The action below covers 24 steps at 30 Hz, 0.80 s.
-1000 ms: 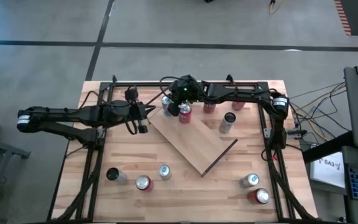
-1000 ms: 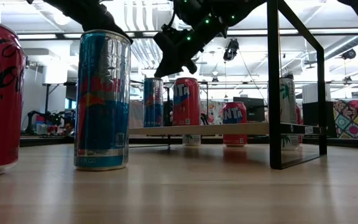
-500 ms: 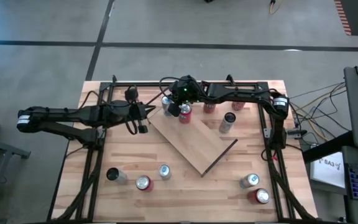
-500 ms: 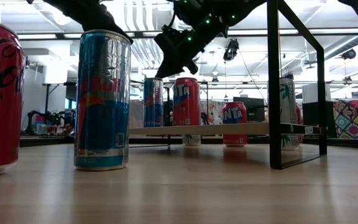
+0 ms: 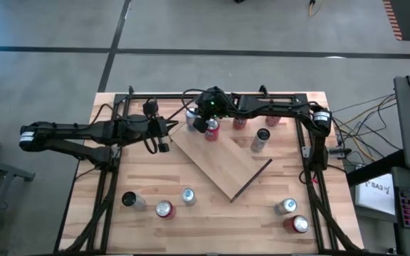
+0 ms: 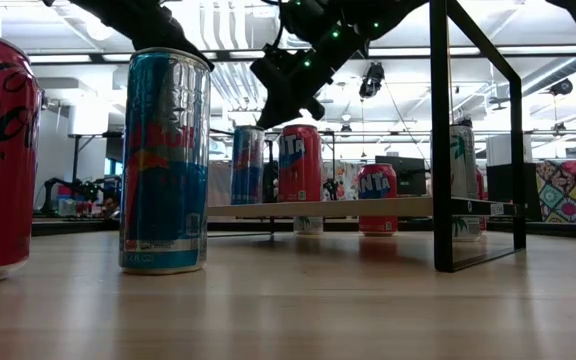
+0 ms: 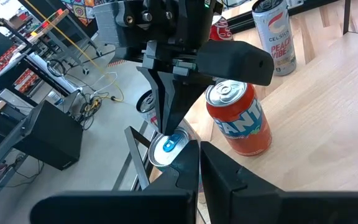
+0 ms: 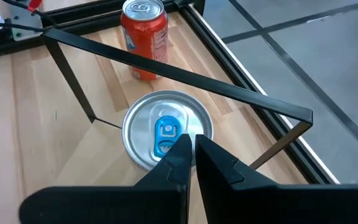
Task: Place canned beverage on shelf
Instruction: Put the center blue soda can on the shelf
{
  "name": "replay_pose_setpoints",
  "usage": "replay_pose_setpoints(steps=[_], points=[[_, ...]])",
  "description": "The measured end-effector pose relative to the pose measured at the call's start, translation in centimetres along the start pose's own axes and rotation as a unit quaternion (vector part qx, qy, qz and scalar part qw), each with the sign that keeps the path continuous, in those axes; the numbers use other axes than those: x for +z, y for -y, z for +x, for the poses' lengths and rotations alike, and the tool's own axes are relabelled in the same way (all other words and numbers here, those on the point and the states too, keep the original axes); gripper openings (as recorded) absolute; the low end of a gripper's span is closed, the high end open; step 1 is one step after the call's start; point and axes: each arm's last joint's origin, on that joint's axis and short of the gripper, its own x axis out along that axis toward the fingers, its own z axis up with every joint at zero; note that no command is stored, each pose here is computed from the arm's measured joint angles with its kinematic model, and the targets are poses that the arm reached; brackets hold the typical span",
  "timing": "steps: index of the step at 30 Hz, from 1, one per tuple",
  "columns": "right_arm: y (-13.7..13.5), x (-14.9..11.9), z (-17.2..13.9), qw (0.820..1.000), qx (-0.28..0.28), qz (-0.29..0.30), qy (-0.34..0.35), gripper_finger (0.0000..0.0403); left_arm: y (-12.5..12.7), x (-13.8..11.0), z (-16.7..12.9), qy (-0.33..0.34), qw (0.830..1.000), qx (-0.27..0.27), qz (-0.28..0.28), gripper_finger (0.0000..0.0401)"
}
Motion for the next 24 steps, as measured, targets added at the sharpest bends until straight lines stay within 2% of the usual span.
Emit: replay_pose_setpoints(steps=[24], points=[[-0.24, 0.64, -0.61, 1.0, 0.003, -0.007, 0.011, 0.0013, 0.01, 0.0, 0.01, 0.0, 1.0, 0.0, 0.0, 0.0]])
